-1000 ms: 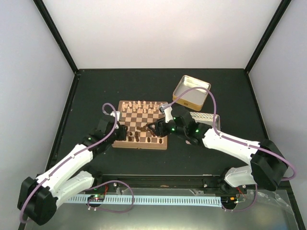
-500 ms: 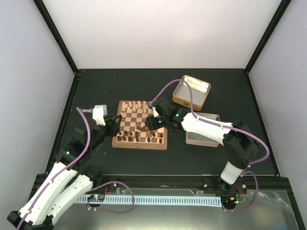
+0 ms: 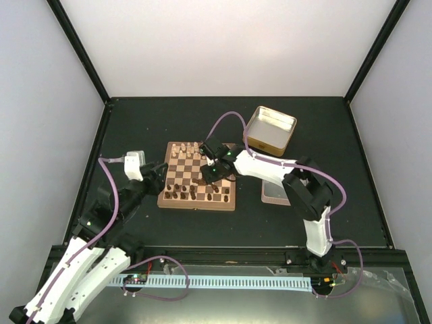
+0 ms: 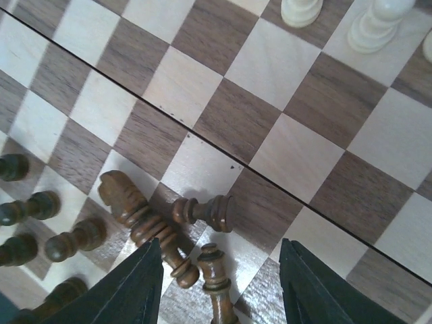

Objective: Set up the chess pieces on the board
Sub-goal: Pick up the chess piece from the chessboard.

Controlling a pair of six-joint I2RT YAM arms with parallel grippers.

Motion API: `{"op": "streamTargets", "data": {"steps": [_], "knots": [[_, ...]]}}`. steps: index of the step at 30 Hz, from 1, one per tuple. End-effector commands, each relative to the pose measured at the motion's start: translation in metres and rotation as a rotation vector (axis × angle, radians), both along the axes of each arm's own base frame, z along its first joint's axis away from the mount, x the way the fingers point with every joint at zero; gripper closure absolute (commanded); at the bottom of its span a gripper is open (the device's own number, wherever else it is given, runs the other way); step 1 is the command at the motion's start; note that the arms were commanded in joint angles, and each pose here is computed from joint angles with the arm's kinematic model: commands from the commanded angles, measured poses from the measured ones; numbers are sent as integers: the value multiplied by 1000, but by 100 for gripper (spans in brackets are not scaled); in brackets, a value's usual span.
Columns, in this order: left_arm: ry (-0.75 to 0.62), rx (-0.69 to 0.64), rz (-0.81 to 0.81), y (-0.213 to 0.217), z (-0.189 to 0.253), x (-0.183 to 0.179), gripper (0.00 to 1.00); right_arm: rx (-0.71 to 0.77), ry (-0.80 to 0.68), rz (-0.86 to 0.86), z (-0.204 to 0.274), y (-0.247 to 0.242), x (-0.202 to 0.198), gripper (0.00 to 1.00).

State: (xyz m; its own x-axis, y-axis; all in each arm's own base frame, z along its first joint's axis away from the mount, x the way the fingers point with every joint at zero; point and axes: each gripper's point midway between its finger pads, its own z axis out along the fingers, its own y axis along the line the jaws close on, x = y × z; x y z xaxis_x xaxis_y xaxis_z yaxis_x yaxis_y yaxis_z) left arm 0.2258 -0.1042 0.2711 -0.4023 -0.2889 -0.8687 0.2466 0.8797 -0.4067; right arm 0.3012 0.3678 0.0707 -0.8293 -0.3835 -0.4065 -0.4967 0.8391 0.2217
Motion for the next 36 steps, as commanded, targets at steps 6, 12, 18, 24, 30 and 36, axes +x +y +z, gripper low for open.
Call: {"op": "streamTargets", "data": {"steps": [6,12,18,24,30,36], "knots": [[-7,11,1,0,3,1,44,-71,9,58,-17,10,6,52],[-3,19,9,1,0,2,44,-113,-5,41,-28,7,13,54],[0,21,9,0,0,4,44,-119,-29,36,-31,9,20,59],[5,21,9,0,-1,4,43,-120,-38,39,-32,12,23,63],[5,16,8,0,-1,4,43,-108,-45,43,-26,14,24,65],[10,13,3,-2,-2,4,43,-103,-43,74,-17,11,17,62]]}}
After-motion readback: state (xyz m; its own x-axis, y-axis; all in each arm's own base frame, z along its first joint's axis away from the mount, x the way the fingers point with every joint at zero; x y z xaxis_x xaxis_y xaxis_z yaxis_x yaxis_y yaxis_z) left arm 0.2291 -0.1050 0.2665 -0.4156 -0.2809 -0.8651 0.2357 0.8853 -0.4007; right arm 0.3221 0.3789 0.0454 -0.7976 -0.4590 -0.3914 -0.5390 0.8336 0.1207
